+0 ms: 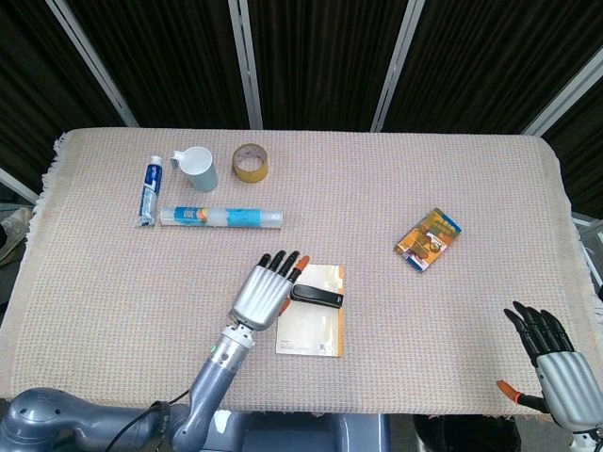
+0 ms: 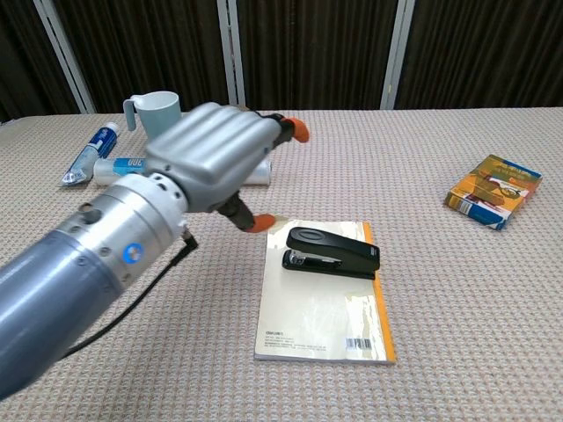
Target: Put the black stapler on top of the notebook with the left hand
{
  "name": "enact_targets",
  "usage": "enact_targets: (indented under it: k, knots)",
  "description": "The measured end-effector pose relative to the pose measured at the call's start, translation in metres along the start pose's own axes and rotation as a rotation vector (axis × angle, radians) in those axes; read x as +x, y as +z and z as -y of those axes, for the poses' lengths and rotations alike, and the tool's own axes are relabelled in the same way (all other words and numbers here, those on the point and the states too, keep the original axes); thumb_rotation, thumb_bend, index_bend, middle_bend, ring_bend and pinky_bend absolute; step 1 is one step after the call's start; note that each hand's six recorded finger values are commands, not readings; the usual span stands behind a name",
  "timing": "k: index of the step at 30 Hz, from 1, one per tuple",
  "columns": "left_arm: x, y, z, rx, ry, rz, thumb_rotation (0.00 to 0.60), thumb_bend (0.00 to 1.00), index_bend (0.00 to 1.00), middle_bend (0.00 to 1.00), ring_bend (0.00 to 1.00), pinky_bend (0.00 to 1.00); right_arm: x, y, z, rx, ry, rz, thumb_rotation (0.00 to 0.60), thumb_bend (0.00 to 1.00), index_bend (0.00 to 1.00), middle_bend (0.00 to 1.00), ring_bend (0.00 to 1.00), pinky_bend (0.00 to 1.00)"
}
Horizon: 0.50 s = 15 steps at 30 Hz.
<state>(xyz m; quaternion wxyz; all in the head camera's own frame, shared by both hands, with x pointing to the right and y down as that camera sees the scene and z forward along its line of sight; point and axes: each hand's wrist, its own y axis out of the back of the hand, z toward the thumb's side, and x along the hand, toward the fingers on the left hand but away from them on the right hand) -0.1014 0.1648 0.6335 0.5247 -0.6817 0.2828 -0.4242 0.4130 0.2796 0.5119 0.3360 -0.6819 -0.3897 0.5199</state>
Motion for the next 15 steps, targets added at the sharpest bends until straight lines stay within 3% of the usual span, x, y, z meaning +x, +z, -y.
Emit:
enact_targets:
  k: [7, 15]
  knots:
    - [-0.052, -0.079, -0.01, 0.121, 0.012, -0.152, 0.6, 0.22, 0.13, 0.04, 0.06, 0.24, 0.001, 0.0, -0.002, 0.017, -0.021, 0.006, 0.6, 0.08, 0.0, 0.0, 0.0, 0.0]
    - [-0.163, -0.172, -0.026, 0.179, -0.023, -0.43, 0.6, 0.23, 0.09, 0.0, 0.01, 0.23, 0.001, -0.001, 0.005, 0.061, -0.018, 0.033, 0.6, 0.08, 0.0, 0.0, 0.0, 0.0]
